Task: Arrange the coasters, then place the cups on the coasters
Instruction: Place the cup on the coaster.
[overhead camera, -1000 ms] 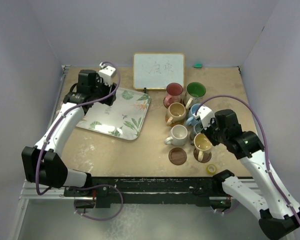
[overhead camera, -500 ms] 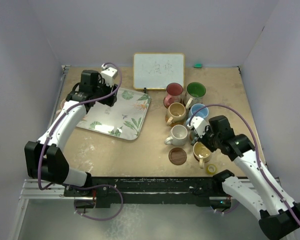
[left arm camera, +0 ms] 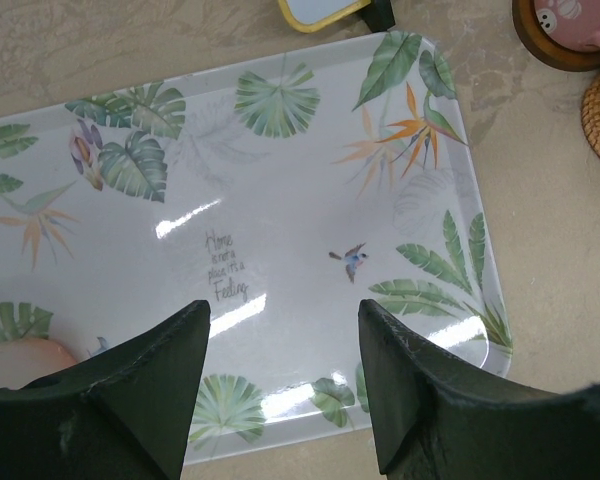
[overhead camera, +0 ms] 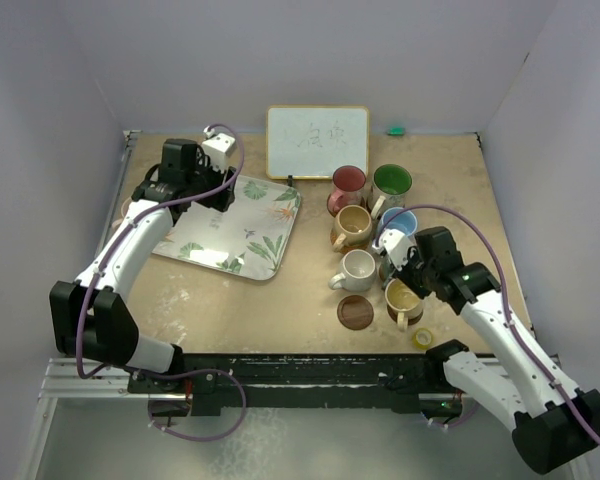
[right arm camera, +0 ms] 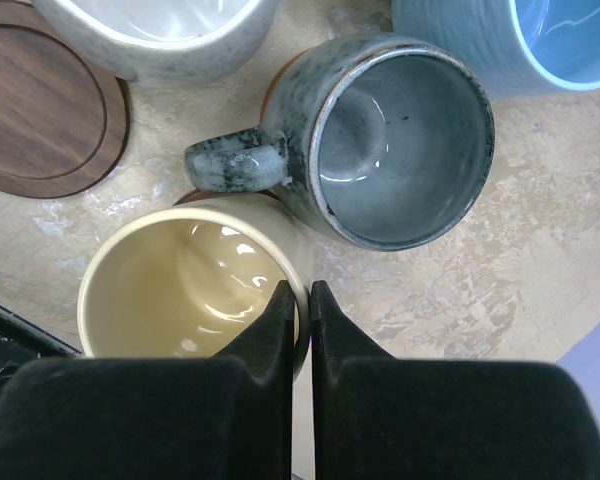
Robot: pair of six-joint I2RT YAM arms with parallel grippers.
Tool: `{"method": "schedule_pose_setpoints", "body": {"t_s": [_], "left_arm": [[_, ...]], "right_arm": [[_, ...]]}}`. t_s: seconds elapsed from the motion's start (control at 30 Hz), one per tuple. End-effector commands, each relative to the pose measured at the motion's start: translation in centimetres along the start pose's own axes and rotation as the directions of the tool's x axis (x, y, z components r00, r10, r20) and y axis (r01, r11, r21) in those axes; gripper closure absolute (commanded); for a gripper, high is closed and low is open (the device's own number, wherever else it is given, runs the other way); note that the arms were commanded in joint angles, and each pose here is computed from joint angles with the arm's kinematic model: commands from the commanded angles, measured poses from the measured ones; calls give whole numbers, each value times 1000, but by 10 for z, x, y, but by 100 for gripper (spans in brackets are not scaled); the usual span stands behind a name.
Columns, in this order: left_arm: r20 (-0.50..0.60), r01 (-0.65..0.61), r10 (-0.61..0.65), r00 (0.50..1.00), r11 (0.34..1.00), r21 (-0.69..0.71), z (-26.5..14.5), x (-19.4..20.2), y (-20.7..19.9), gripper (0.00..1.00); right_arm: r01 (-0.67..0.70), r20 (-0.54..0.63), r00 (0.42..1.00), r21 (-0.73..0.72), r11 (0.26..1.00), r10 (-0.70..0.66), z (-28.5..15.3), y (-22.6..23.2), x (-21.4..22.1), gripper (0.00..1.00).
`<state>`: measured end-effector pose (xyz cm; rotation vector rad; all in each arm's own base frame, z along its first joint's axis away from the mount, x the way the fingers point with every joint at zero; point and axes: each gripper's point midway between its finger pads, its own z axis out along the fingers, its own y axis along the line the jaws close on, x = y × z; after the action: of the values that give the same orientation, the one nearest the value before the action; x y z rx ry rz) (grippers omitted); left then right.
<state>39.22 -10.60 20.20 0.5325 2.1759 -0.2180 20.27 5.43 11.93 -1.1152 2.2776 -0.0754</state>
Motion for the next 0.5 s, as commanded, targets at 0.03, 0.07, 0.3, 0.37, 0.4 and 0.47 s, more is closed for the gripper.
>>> {"method": "schedule_pose_setpoints", "body": {"t_s": [0.03, 0.07, 0.3, 0.37, 0.4, 0.47], "left_arm": [[83, -22, 21, 996, 1000, 3, -8, -29, 3, 42], [83, -21, 20, 996, 1000, 3, -8, -29, 3, 42], [78, -20, 19, 997, 1000, 14, -9, -27, 1, 41], [75, -20, 19, 997, 1000, 14, -9, -26, 1, 42], [76, -21, 20, 997, 1000, 14, -9, -26, 0, 42], [77, -21, 20, 997, 1000, 14, -10, -26, 0, 42]], "right_arm": [[7, 43, 999, 2, 1000, -7, 2, -8, -11, 100], [4, 43, 999, 1, 1000, -4, 3, -7, -10, 100], [-15, 33, 999, -13, 1000, 15, 5, -5, -5, 100], [-24, 23, 999, -14, 1000, 24, 6, -5, -3, 100], [-28, 17, 999, -16, 999, 28, 6, -4, -2, 100], [-35, 4, 999, -18, 999, 36, 6, -4, 0, 100]]}}
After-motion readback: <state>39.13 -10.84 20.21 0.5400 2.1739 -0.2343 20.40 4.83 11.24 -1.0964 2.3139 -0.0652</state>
